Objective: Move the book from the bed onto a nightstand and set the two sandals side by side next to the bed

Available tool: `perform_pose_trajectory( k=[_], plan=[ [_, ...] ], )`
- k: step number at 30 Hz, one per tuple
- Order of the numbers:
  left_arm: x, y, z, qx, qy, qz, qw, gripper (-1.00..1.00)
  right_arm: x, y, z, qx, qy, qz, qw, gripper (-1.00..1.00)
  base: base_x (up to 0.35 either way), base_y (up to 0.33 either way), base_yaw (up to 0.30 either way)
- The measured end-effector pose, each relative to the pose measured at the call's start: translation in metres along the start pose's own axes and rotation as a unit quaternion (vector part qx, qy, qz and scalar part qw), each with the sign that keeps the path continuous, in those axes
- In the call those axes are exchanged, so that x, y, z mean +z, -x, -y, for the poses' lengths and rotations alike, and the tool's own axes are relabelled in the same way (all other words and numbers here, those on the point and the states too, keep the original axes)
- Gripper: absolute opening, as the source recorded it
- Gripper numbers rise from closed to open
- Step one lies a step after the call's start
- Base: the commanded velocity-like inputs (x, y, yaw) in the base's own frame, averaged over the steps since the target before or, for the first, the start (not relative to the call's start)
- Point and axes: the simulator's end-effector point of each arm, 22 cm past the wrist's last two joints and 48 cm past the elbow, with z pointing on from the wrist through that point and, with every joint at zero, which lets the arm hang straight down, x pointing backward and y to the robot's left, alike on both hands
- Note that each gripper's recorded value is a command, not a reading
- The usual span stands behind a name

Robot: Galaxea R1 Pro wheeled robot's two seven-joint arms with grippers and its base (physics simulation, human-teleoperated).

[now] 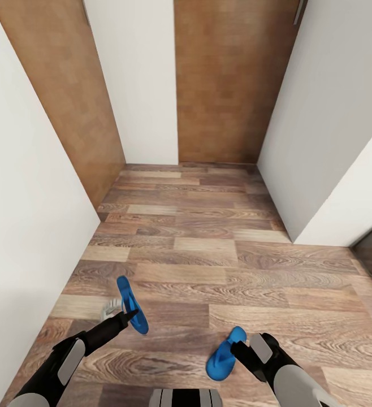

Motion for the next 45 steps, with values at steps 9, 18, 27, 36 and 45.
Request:
perform_pose_trajectory(
  k=[9, 18, 27, 36, 45],
  plan=[
    [0.0002, -0.0002, -0.0002, 0.000, 0.000, 0.000, 1.0000, -1.00, 0.0001, -0.0001, 0.0001, 0.000, 0.000, 0.000, 1.0000, 1.00, 0.059, 0.036, 0.000],
    [0.0001, -0.0001, -0.0003, 0.000, 0.000, 0.000, 1.0000, -1.00, 0.0001, -0.0003, 0.0001, 0.000, 0.000, -0.001, 1.0000, 1.00, 0.145, 0.115, 0.000],
    [0.0000, 0.0002, -0.0004, 0.000, 0.000, 0.000, 1.0000, -1.00, 0.0002, -0.0003, 0.0001, 0.000, 0.000, -0.001, 1.0000, 1.00, 0.024, 0.051, 0.000],
    [0.0001, 0.0001, 0.0000, -0.001, -0.001, 0.000, 1.0000, -1.00, 0.0004, -0.0009, 0.0003, 0.000, 0.000, -0.001, 1.0000, 1.00, 0.045, 0.100, 0.000],
    [0.0000, 0.0004, 0.0009, -0.001, -0.003, 0.001, 1.0000, -1.00, 0.0004, -0.0009, 0.0002, 0.000, 0.000, -0.001, 1.0000, 1.00, 0.002, 0.005, 0.000]
  ],
)
